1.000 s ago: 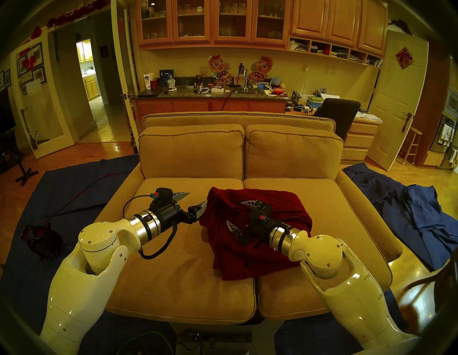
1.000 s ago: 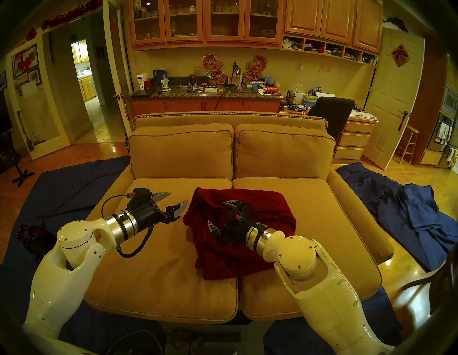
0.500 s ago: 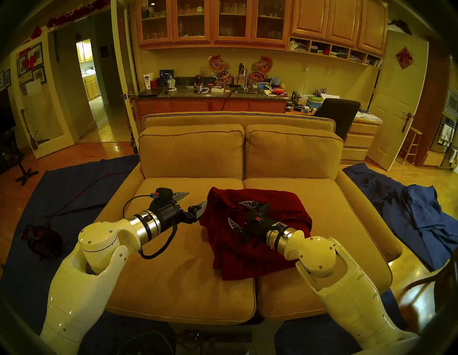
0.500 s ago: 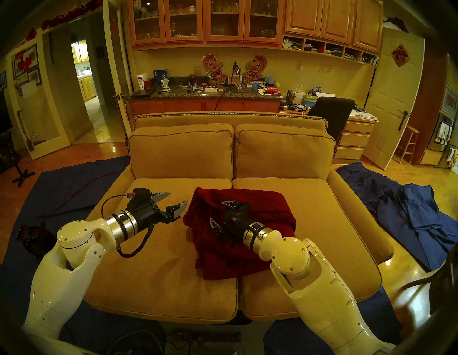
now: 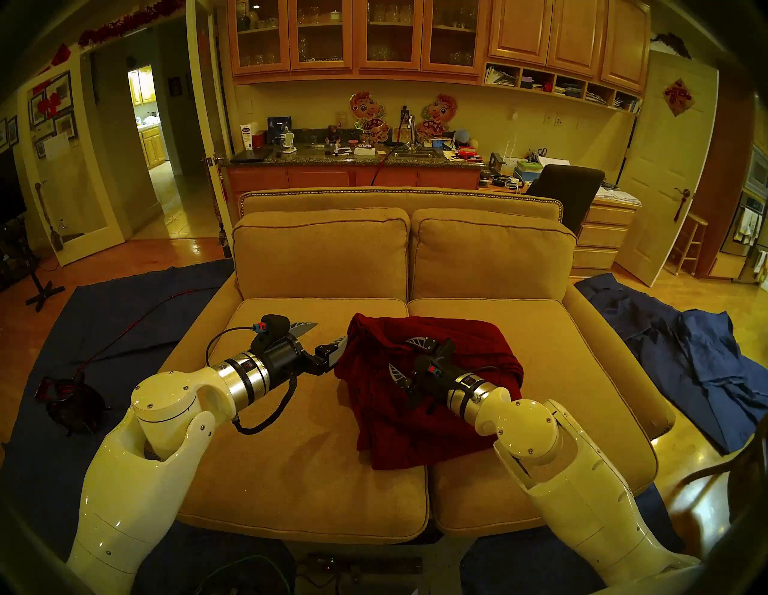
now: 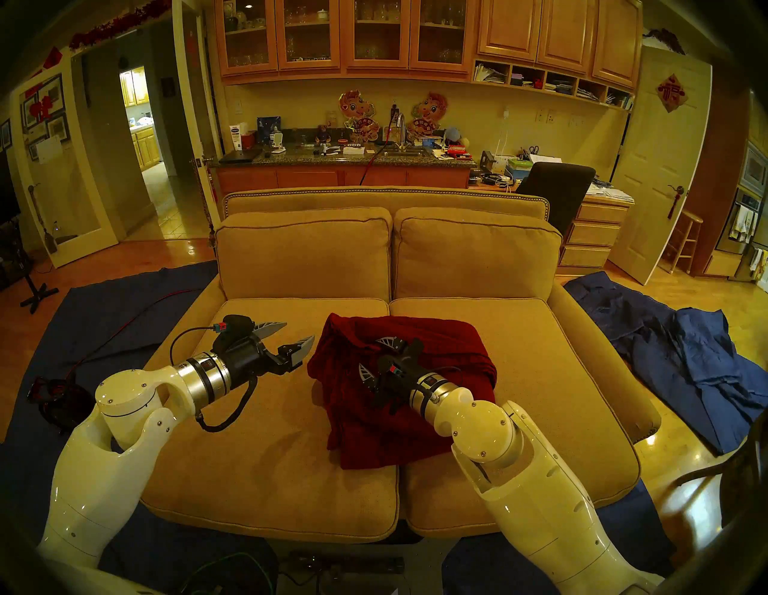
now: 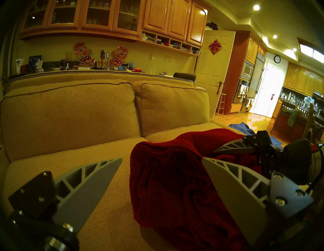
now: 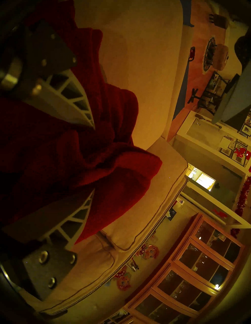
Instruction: Fold the blanket in half twice
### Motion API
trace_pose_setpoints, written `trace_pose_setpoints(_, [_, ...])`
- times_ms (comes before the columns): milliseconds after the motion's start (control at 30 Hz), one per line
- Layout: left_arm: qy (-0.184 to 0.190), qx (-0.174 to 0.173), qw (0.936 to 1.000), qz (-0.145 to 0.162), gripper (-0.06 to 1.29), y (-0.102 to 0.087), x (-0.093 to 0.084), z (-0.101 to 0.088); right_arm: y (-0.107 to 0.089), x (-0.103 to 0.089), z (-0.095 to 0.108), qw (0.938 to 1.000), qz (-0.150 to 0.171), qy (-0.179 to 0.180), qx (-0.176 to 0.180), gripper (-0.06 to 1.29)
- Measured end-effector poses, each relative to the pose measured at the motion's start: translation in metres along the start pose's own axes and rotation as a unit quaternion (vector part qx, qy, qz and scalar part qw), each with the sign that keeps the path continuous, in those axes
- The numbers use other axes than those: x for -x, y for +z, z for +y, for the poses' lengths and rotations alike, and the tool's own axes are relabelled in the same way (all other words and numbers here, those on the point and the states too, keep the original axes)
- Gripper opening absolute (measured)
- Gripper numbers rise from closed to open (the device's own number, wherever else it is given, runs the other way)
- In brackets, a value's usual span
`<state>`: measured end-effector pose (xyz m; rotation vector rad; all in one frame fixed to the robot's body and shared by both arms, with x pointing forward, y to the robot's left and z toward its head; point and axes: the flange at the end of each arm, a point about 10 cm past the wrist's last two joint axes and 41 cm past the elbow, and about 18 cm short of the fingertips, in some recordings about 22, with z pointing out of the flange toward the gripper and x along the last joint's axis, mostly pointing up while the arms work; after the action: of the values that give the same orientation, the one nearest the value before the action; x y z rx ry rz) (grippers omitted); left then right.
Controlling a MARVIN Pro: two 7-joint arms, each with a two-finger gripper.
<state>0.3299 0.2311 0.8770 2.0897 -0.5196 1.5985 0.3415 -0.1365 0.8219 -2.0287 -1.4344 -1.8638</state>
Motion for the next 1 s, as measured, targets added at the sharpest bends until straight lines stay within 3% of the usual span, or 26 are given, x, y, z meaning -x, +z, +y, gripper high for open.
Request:
trace_pose_setpoints(133, [0.000,0.000,1.0000,0.000,1.24,0.000,0.000,0.000,0.001,-0.001,0.003,1.0000,0.001,0.001,0.004,0.86])
trace_pose_setpoints(400, [0.000,0.000,1.0000,0.000,1.24,0.000,0.000,0.000,0.004,0.001,0.002,0.9999,-0.007,0.007,0.002,0.71])
trace_pose_setpoints(500, [0.000,0.000,1.0000,0.000,1.24,0.000,0.000,0.000,0.005,0.002,0.000,0.9999,-0.011,0.010,-0.003,0.54])
trace_pose_setpoints(633, [0.000,0.000,1.0000,0.000,1.24,0.000,0.000,0.000,0.005,0.002,-0.001,0.9998,-0.012,0.015,-0.008,0.44])
trace_pose_setpoints(700, [0.000,0.000,1.0000,0.000,1.24,0.000,0.000,0.000,0.003,0.001,0.002,0.9997,-0.013,0.019,-0.010,0.20])
trace_pose_setpoints(767, [0.000,0.000,1.0000,0.000,1.24,0.000,0.000,0.000,0.002,0.001,0.004,0.9996,-0.013,0.021,-0.010,0.12])
trace_pose_setpoints(800, [0.000,0.000,1.0000,0.000,1.24,0.000,0.000,0.000,0.001,0.001,0.005,0.9996,-0.014,0.021,-0.010,-0.03])
trace_pose_setpoints(1000, [0.000,0.000,1.0000,0.000,1.24,0.000,0.000,0.000,-0.005,0.004,0.015,0.9996,-0.018,0.022,-0.006,-0.04])
